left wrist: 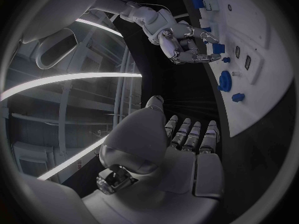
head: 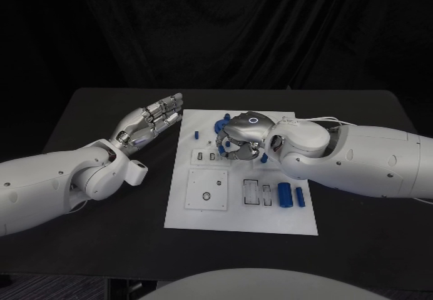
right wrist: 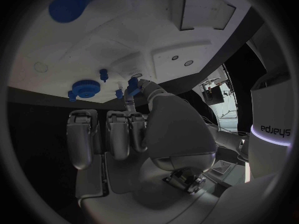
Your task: Assemble the parts on the task board
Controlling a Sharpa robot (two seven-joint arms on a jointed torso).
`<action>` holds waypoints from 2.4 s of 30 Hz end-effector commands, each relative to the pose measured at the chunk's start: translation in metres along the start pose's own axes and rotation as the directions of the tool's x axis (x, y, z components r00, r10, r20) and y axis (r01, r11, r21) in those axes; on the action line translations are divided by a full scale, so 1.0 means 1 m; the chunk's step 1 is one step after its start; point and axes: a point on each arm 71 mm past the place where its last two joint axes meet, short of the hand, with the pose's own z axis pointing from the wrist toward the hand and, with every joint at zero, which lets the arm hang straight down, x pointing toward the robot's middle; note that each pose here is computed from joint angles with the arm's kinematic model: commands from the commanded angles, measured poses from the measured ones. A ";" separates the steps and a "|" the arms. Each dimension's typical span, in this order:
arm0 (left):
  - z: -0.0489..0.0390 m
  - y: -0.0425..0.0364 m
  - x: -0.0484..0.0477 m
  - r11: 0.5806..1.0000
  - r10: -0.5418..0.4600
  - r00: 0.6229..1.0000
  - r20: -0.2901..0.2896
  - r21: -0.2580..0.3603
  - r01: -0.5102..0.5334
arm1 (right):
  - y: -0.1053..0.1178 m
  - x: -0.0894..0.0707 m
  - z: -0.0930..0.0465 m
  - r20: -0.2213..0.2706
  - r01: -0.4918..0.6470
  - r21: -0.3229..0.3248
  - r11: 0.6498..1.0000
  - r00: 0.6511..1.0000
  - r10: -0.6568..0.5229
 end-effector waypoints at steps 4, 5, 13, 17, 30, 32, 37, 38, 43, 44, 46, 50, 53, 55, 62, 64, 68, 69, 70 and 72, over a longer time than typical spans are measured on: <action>-0.0001 -0.0076 0.0023 0.995 -0.010 1.000 -0.016 0.103 0.011 | -0.002 0.005 0.000 -0.028 0.020 0.047 0.999 0.999 -0.018; -0.0001 -0.0076 0.0024 0.995 -0.010 1.000 -0.016 0.103 0.012 | -0.002 0.006 0.000 -0.029 0.019 0.050 0.999 0.999 -0.018; -0.0008 -0.0075 0.0015 0.995 -0.009 1.000 -0.014 0.101 0.010 | -0.004 0.008 -0.001 -0.033 0.022 0.072 0.997 0.999 -0.020; -0.0007 -0.0074 0.0015 0.995 -0.009 1.000 -0.015 0.100 0.011 | -0.004 0.008 -0.001 -0.035 0.033 0.078 0.996 0.999 -0.030; 0.0003 -0.0069 0.0018 0.995 -0.010 1.000 -0.017 0.099 0.012 | -0.004 0.010 0.000 -0.038 0.039 0.084 0.996 0.999 -0.036; 0.0005 -0.0069 0.0020 0.995 -0.010 1.000 -0.017 0.100 0.012 | -0.004 0.010 0.000 -0.039 0.039 0.083 0.996 0.999 -0.036; 0.0009 -0.0067 0.0021 0.995 -0.011 1.000 -0.018 0.099 0.012 | -0.002 0.011 0.001 -0.044 0.039 0.079 0.996 0.998 -0.036; 0.0009 -0.0067 0.0021 0.995 -0.011 1.000 -0.018 0.099 0.012 | -0.002 0.011 0.001 -0.045 0.039 0.079 0.996 0.998 -0.036; 0.0011 -0.0067 0.0023 0.995 -0.011 1.000 -0.019 0.100 0.013 | -0.002 0.012 0.001 -0.049 0.040 0.075 0.996 0.998 -0.036; 0.0011 -0.0067 0.0023 0.995 -0.011 1.000 -0.019 0.100 0.013 | -0.002 0.012 0.002 -0.050 0.040 0.075 0.996 0.998 -0.036; 0.0011 -0.0067 0.0022 0.995 -0.011 1.000 -0.019 0.100 0.013 | -0.002 0.013 0.002 -0.055 0.041 0.073 0.997 0.998 -0.037; 0.0010 -0.0068 0.0021 0.995 -0.010 1.000 -0.018 0.100 0.012 | -0.002 0.013 0.002 -0.064 0.042 0.072 0.997 0.997 -0.038; 0.0010 -0.0068 0.0021 0.995 -0.010 1.000 -0.018 0.100 0.012 | -0.002 0.014 0.002 -0.070 0.044 0.071 0.997 0.997 -0.039; 0.0009 -0.0068 0.0021 0.995 -0.010 1.000 -0.017 0.100 0.012 | -0.002 0.014 0.002 -0.073 0.044 0.071 0.996 0.997 -0.039; 0.0008 -0.0064 0.0012 0.995 -0.008 1.000 -0.015 0.098 0.010 | -0.002 0.015 0.002 -0.084 0.047 0.070 0.996 0.996 -0.041; 0.0008 -0.0063 0.0011 0.995 -0.008 1.000 -0.015 0.097 0.009 | -0.003 0.015 0.002 -0.084 0.047 0.069 0.996 0.996 -0.041; 0.0008 -0.0062 0.0009 0.995 -0.007 1.000 -0.014 0.096 0.009 | -0.004 0.015 0.002 -0.086 0.048 0.068 0.997 0.995 -0.042; 0.0008 -0.0062 0.0008 0.995 -0.007 1.000 -0.014 0.096 0.009 | -0.004 0.016 0.002 -0.087 0.048 0.068 0.997 0.995 -0.042; 0.0007 -0.0061 0.0007 0.995 -0.007 1.000 -0.014 0.096 0.008 | -0.004 0.016 0.002 -0.087 0.048 0.068 0.997 0.995 -0.042; 0.0007 -0.0061 0.0006 0.995 -0.007 1.000 -0.014 0.096 0.008 | -0.004 0.015 0.002 -0.085 0.048 0.068 0.997 0.996 -0.042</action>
